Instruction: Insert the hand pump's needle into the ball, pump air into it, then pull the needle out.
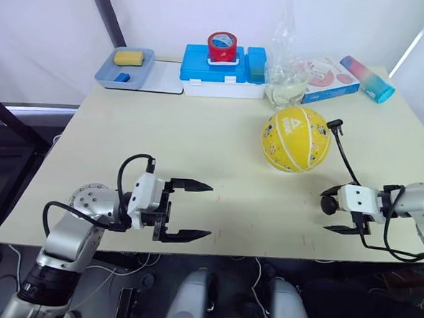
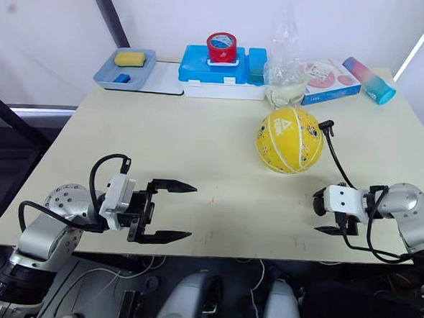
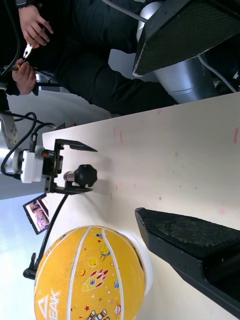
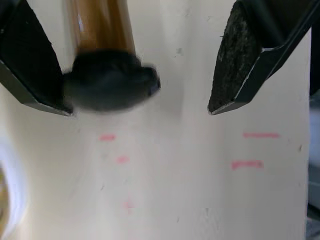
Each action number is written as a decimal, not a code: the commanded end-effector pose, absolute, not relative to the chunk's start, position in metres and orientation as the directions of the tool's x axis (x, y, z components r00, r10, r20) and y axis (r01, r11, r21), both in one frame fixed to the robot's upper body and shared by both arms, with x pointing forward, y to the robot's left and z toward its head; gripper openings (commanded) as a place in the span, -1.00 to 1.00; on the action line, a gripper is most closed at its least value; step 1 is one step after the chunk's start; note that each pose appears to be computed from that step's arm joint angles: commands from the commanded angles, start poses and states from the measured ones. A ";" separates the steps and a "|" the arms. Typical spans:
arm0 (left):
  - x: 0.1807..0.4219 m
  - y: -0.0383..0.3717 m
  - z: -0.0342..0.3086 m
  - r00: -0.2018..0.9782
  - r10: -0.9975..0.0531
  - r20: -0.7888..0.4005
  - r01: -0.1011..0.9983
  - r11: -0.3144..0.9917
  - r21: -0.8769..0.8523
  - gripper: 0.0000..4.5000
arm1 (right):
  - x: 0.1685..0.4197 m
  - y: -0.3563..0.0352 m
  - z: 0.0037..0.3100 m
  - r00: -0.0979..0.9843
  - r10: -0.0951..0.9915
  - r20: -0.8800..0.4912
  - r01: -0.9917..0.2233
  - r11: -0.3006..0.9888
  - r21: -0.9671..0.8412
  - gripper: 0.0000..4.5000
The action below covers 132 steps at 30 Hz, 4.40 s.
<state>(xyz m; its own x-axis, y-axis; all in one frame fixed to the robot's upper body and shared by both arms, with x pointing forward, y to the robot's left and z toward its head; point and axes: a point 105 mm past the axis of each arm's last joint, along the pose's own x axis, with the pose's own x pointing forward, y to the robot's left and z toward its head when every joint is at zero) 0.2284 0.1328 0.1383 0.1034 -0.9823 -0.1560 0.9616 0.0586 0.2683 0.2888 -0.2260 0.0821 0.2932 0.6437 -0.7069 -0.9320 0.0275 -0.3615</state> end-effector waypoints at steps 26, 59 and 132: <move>0.260 0.107 0.163 0.224 -0.974 -0.026 0.940 0.209 0.271 1.00 | 0.228 -0.242 0.132 0.680 0.730 -0.067 -0.713 0.638 -0.291 0.97; 0.394 -0.036 0.226 0.594 -0.802 0.054 0.792 0.596 0.132 1.00 | 0.207 -0.227 0.143 0.683 0.715 0.151 -0.699 0.699 -0.148 0.97; 0.412 -0.055 0.165 0.432 -0.885 -0.176 0.873 0.360 0.330 1.00 | 0.368 -0.228 0.205 0.849 0.526 -0.044 -0.508 0.837 0.205 0.14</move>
<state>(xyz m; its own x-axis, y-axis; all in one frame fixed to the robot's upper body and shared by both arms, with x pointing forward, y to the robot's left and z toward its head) 0.4147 -0.0526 0.1797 0.4441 -0.8882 -0.1176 0.8581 0.3838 0.3412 0.3683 -0.2251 0.1845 0.8434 0.5251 -0.1140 -0.4892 0.8381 0.2413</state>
